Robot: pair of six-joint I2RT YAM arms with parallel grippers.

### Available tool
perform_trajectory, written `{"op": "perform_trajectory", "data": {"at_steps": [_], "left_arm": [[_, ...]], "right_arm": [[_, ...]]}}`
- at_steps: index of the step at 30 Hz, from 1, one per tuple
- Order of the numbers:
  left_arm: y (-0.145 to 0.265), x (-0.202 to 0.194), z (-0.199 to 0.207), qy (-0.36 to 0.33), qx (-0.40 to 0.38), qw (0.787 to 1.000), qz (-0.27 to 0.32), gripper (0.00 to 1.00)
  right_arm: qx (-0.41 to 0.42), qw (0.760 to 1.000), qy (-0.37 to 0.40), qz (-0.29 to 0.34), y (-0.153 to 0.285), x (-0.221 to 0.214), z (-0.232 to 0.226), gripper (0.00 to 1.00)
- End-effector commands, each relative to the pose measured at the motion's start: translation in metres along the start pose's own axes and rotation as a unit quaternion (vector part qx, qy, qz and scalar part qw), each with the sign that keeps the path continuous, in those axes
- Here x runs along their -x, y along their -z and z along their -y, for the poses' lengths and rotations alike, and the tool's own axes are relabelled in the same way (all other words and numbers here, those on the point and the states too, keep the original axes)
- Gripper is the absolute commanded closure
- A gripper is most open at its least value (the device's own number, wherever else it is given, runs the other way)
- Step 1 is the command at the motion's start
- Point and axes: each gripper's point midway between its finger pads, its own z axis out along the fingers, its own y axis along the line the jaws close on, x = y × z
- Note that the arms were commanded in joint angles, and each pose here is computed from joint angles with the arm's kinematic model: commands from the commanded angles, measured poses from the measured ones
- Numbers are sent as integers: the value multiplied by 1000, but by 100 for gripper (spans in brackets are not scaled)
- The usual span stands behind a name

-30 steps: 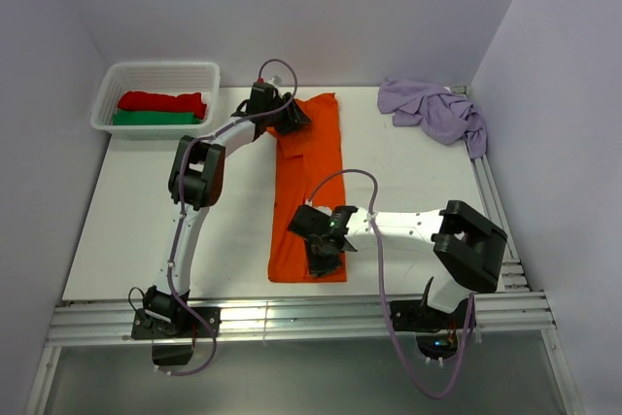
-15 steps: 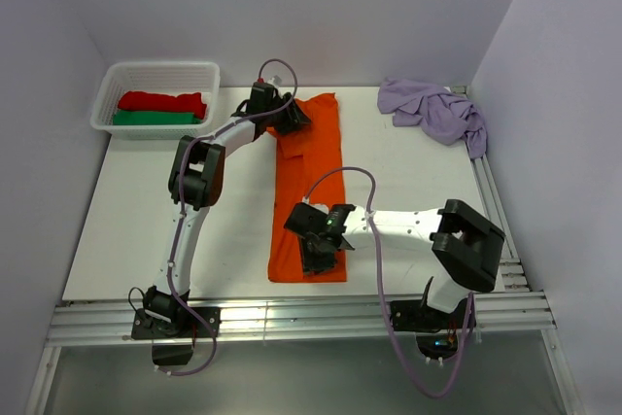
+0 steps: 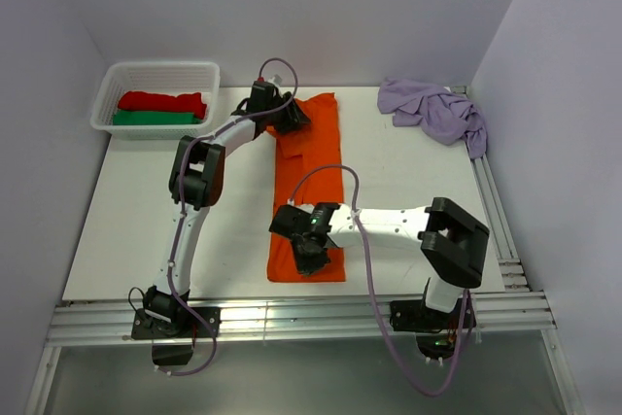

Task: Roll the t-shirts
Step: Fold the tshirt

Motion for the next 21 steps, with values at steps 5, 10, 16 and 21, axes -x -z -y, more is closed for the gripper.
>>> {"op": "perform_trajectory", "data": {"at_steps": [5,10,16,21], "left_arm": [[-3,10,-15,-7,30,999,9,46],[0,9,-11,-6,24,1000,5,43],[19,19,12,-8,-2,1000,18,35],[53,38,50,-2,-37,999,27,27]], "right_arm": [[-58,997,58,-14,6,-15,7,94],[-40,998,55,1,18,-14,7,57],[-3,999,32,34,41,-8,6,53],[59,996,-25,69,64,2,22,55]]}}
